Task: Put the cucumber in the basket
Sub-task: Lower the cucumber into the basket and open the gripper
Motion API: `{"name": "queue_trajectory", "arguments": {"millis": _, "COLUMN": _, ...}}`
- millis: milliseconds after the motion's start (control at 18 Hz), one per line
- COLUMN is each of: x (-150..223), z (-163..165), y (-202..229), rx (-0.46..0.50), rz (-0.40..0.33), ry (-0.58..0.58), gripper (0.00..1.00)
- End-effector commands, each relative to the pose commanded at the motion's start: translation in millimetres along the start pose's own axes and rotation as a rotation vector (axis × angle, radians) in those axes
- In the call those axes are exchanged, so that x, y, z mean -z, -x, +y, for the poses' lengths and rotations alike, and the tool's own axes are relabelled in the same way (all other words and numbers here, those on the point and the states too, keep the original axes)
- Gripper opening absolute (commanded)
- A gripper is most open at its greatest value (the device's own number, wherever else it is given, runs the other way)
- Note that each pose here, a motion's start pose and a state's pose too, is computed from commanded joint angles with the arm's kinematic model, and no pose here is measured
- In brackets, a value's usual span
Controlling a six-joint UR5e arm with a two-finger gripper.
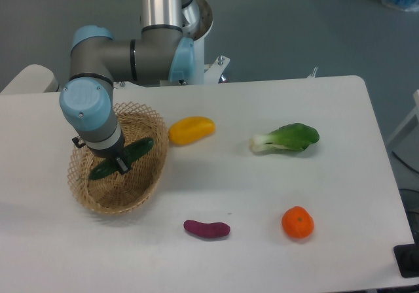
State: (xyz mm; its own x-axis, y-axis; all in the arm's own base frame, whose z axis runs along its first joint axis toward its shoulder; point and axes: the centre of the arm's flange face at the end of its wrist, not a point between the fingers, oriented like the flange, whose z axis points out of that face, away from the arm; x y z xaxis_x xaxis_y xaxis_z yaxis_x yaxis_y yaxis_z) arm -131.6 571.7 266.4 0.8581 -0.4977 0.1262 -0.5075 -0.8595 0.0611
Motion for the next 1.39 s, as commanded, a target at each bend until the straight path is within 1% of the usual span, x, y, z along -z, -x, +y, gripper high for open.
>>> {"name": "queue_trajectory", "arguments": {"millis": 111, "x": -4.3, "z": -1.6, "y": 0.8, "rx": -0.001, "rz": 0.002, "ry": 0.0, "gripper": 0.36}}
{"name": "queue_trajectory", "arguments": {"millis": 222, "x": -4.5, "z": -2.6, "y": 2.2, "rx": -0.003, "rz": -0.003, "ry": -0.004, "gripper": 0.51}}
{"name": "queue_trajectory", "arguments": {"millis": 278, "x": -6.0, "z": -2.8, "y": 2.9, "rx": -0.002, "rz": -0.003, "ry": -0.001, "gripper": 0.55}}
{"name": "queue_trajectory", "arguments": {"millis": 389, "x": -6.4, "z": -3.5, "y": 2.6, "rx": -0.003, "rz": -0.01, "ry": -0.004, "gripper": 0.6}}
{"name": "queue_trajectory", "arguments": {"millis": 444, "x": -4.7, "z": -4.0, "y": 3.0, "rx": -0.003, "rz": -0.018, "ry": -0.011, "gripper": 0.67}}
{"name": "queue_trajectory", "arguments": {"millis": 500, "x": -2.9, "z": -4.4, "y": 3.0, "rx": -0.004, "rz": -0.02, "ry": -0.016, "gripper": 0.96}}
{"name": "queue_trajectory", "arguments": {"millis": 556, "x": -2.9, "z": -3.9, "y": 3.3, "rx": 0.003, "rz": -0.024, "ry": -0.011, "gripper": 1.0}}
{"name": "queue_trajectory", "arguments": {"millis": 667, "x": 0.3, "z": -3.0, "y": 5.6, "rx": 0.038, "rz": -0.031, "ry": -0.014, "gripper": 1.0}}
{"name": "queue_trajectory", "arguments": {"millis": 722, "x": 6.9, "z": -1.8, "y": 10.1, "rx": 0.041, "rz": -0.041, "ry": -0.021, "gripper": 1.0}}
{"name": "queue_trajectory", "arguments": {"millis": 778, "x": 15.3, "z": 0.1, "y": 16.5, "rx": 0.042, "rz": -0.054, "ry": -0.033, "gripper": 1.0}}
{"name": "queue_trajectory", "arguments": {"millis": 889, "x": 37.2, "z": 10.6, "y": 38.8, "rx": 0.076, "rz": -0.086, "ry": -0.056, "gripper": 1.0}}
{"name": "queue_trajectory", "arguments": {"millis": 944, "x": 43.8, "z": 9.7, "y": 45.8, "rx": 0.078, "rz": -0.097, "ry": -0.063, "gripper": 1.0}}
{"name": "queue_trajectory", "arguments": {"millis": 1056, "x": 49.3, "z": 27.4, "y": 76.7, "rx": 0.12, "rz": -0.103, "ry": -0.075, "gripper": 1.0}}
{"name": "queue_trajectory", "arguments": {"millis": 1167, "x": 51.9, "z": 34.0, "y": 100.6, "rx": 0.114, "rz": -0.11, "ry": -0.076, "gripper": 1.0}}
{"name": "queue_trajectory", "arguments": {"millis": 1278, "x": 51.3, "z": 48.5, "y": 118.2, "rx": 0.11, "rz": -0.069, "ry": -0.053, "gripper": 1.0}}
{"name": "queue_trajectory", "arguments": {"millis": 1389, "x": 58.9, "z": 56.8, "y": 135.1, "rx": 0.113, "rz": -0.079, "ry": -0.064, "gripper": 1.0}}
